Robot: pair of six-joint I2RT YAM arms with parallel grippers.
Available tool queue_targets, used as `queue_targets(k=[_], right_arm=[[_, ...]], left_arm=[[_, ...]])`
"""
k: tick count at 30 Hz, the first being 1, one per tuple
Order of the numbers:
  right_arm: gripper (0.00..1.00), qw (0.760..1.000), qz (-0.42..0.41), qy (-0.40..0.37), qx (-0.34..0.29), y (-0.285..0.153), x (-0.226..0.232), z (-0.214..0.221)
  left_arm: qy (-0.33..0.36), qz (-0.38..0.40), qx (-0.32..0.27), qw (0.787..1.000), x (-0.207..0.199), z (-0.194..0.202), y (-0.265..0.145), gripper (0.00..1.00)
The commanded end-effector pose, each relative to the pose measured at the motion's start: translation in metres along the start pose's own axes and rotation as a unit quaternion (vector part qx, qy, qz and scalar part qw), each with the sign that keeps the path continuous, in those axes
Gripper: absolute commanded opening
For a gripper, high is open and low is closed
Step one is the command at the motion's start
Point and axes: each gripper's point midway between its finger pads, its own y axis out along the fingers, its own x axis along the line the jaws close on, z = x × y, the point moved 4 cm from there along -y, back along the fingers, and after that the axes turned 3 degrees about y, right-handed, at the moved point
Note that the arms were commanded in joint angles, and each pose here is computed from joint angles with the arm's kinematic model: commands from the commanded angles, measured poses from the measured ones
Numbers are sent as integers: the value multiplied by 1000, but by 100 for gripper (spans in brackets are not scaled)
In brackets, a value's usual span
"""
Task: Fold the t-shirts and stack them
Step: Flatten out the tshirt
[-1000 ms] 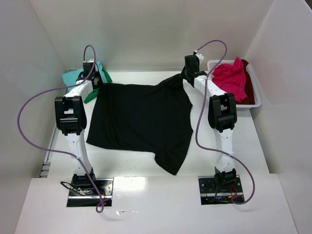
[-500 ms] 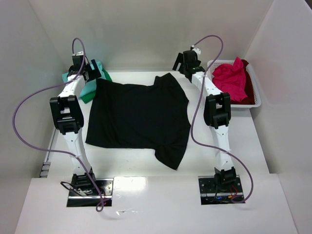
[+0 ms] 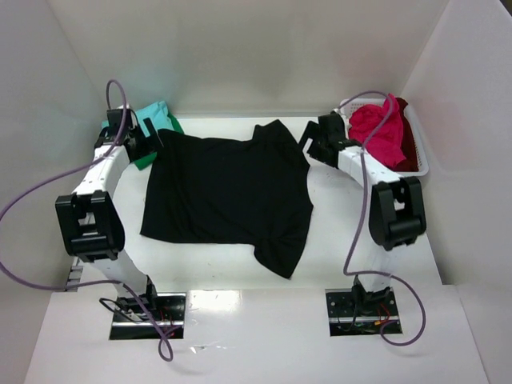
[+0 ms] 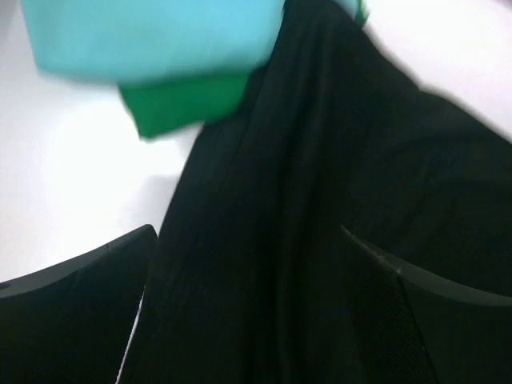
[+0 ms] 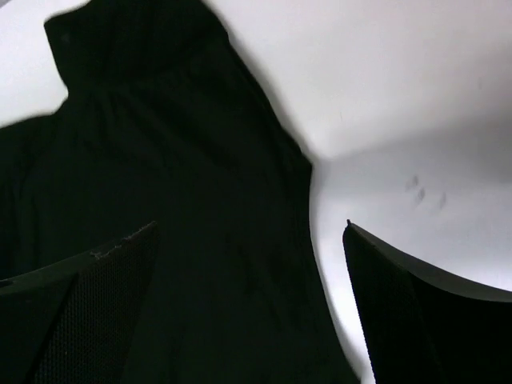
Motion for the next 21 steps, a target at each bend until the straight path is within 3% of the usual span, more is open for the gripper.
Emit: queue_targets(k=[1,5,9,14,17,21], right_arm=[[100,999,-21,41,13,-35,-4,16],[100,999,-8,39,35,-58,-20,40],[97,999,-6,29,38,-69,-30,50],[87,997,11,-2,82,-58,-40,68],[75,993,27,-32,107,-47,-50,81],[69,991,29,-58,119,-35,-49,86]], left_arm=[[-23,1,73,997,6,48,-15,100],[-44,-6,119,992,15,85,-29,100],[-61,-10,124,990,18,99,-43,100],[-62,-6,140,988,17,106,-52,96],[-55,-27,153,986,24,115,-50,91],[-45,-60,149,986,34,113,-49,88]])
